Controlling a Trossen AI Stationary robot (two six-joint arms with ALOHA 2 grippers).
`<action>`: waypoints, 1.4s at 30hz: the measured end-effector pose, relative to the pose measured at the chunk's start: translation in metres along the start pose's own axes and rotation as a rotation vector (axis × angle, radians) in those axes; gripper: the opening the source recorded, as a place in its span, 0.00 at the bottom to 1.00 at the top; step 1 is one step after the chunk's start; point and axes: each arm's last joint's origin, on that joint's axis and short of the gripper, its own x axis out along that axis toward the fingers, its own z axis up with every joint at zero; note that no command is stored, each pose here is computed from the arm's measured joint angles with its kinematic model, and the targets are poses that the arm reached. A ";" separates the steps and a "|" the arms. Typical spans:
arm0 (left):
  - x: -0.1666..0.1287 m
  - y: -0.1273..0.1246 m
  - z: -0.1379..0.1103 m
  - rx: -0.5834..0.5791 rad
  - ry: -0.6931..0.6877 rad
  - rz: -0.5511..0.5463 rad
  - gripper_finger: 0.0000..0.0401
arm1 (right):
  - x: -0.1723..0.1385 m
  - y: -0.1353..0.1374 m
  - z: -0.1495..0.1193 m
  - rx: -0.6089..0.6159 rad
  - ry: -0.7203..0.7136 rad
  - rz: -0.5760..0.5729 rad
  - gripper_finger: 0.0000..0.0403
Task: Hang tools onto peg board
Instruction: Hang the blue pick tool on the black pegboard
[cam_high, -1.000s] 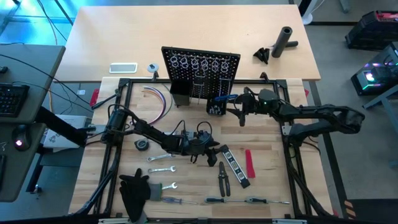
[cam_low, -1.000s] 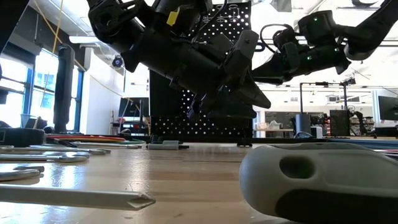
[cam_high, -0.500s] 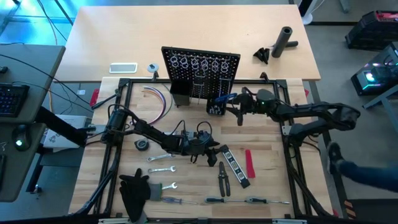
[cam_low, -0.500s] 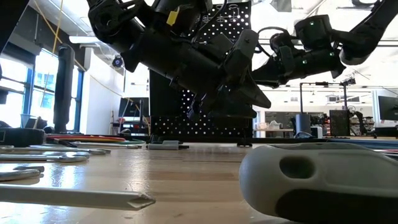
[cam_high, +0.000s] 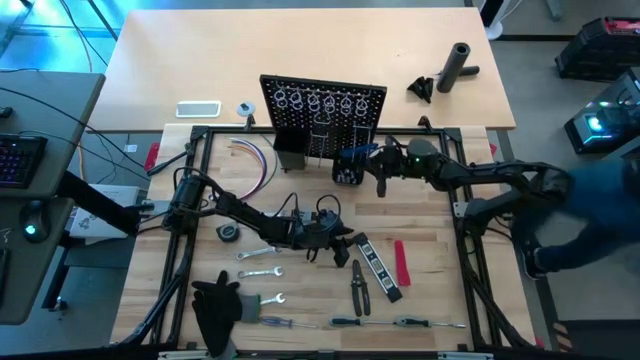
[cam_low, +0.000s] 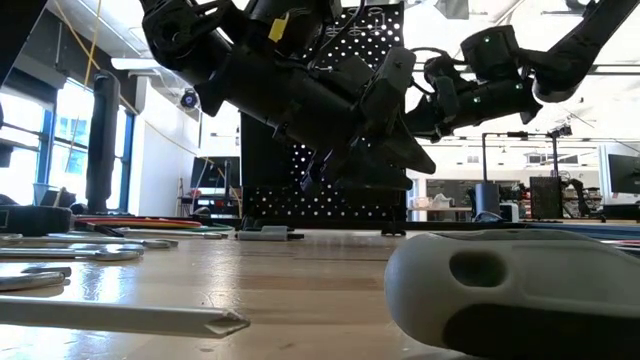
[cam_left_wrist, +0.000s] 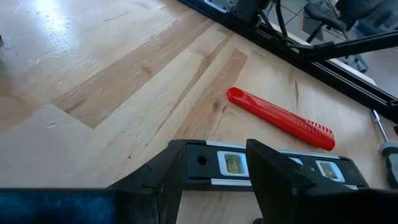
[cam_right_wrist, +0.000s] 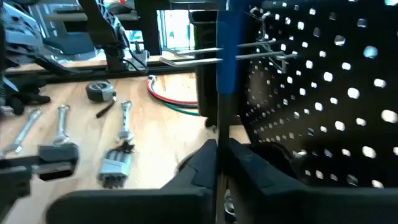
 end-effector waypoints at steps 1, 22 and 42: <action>0.000 0.000 0.000 0.000 0.000 0.000 0.41 | 0.000 -0.001 0.000 -0.001 0.001 0.003 0.03; 0.000 0.000 0.000 0.008 0.001 -0.002 0.41 | 0.003 -0.001 0.011 0.028 -0.040 0.052 0.01; 0.000 0.000 0.000 0.017 -0.001 0.002 0.41 | -0.004 -0.026 0.014 0.063 -0.047 -0.055 0.01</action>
